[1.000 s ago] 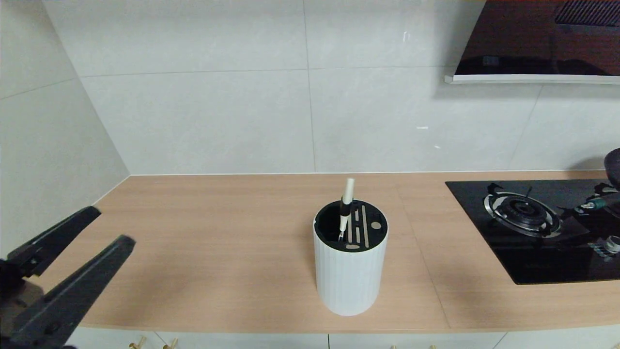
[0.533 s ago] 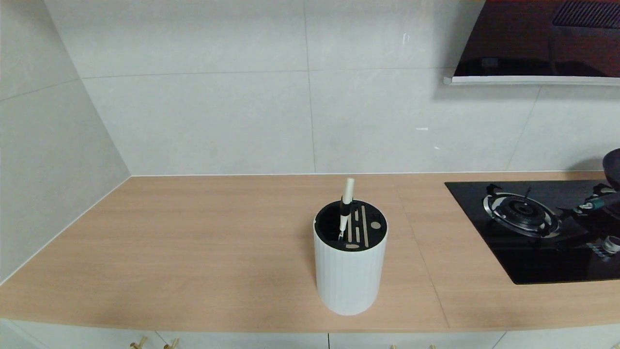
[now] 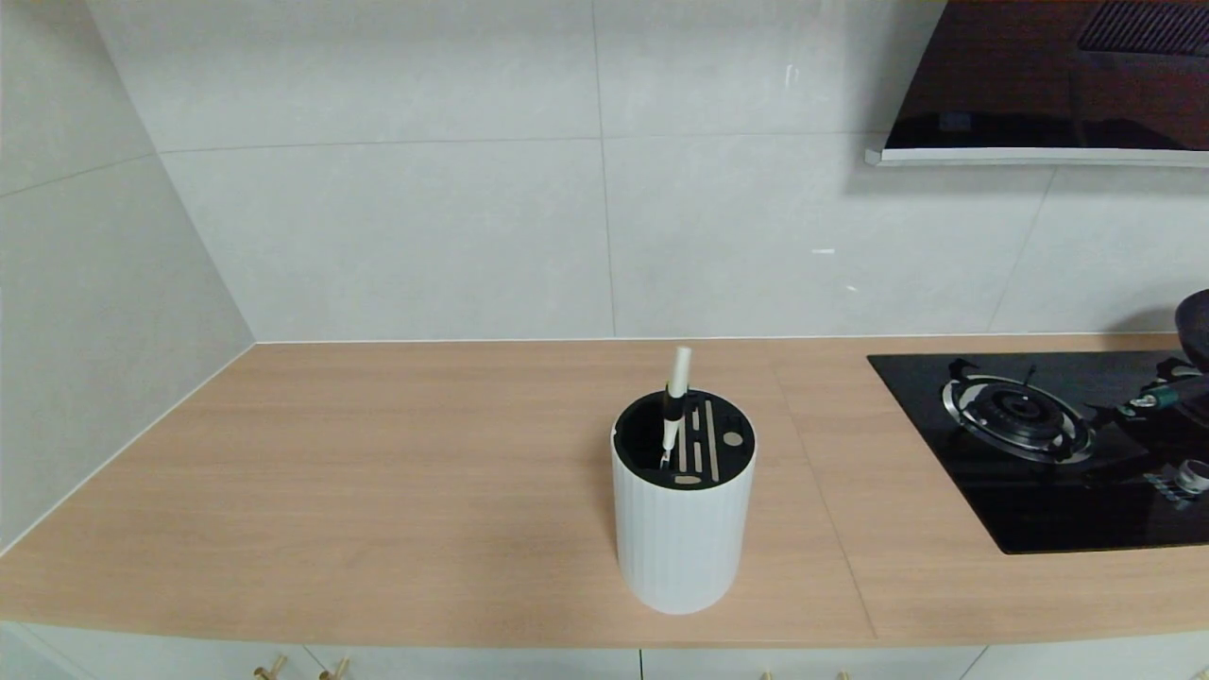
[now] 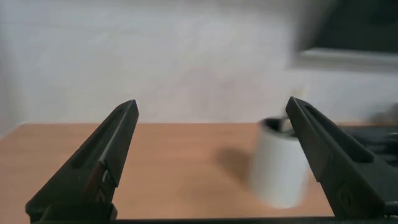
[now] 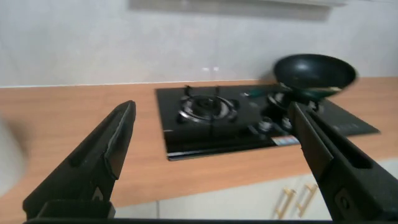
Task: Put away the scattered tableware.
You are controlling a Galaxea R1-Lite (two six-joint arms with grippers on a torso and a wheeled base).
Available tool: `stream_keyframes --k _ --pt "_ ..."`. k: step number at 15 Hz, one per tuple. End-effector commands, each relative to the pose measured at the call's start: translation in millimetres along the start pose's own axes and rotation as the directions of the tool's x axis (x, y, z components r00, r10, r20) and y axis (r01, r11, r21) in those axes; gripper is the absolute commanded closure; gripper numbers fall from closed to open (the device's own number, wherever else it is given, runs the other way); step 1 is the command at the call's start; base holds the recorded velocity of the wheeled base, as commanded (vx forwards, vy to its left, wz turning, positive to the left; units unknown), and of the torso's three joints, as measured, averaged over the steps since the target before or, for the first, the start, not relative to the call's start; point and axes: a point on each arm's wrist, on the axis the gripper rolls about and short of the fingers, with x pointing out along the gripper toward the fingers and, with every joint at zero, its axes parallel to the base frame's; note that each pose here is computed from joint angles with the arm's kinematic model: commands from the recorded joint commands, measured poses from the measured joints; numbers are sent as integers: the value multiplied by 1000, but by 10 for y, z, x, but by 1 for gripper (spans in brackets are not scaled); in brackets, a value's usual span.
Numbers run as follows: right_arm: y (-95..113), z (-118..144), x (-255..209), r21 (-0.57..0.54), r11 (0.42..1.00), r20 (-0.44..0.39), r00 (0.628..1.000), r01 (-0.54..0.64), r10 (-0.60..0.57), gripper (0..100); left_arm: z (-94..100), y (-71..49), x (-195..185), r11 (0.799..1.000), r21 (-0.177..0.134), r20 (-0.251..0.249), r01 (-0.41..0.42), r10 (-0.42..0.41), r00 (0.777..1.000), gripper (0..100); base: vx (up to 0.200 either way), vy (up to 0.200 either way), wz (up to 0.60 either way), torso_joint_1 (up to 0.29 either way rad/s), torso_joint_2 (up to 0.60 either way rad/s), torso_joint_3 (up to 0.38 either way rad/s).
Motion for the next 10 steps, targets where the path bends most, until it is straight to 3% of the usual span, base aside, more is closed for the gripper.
stream_keyframes --k 1,2,4,5,7,9,10 --pt "48 -264 23 1 1000 -19 1000 -5 5 0 -385 49 -21 992 73 -181 -100 112 977 0 0 0 0 0 0 0" --pt "52 -276 22 37 999 -32 999 -18 19 0 -469 74 -43 978 113 -253 -178 201 946 0 0 0 0 0 0 0" --pt "64 -325 19 81 996 -77 996 -42 48 0 -515 78 -60 976 122 -303 -182 211 929 0 0 0 0 0 0 0" --pt "78 -410 8 67 995 -156 984 -74 84 0 -516 77 -60 976 124 -304 -177 207 930 0 0 0 0 0 0 0" --pt "92 -400 8 89 986 -140 978 -141 153 0 -524 77 -60 977 125 -307 -175 206 929 0 0 0 0 0 0 0" --pt "139 -453 -15 130 935 -178 920 -329 349 0 -522 75 -59 979 117 -305 -168 196 932 0 0 0 0 0 0 0" --pt "137 -447 -11 131 937 -171 924 -323 342 0 -522 74 -59 980 111 -305 -167 193 932 0 0 0 0 0 0 0"
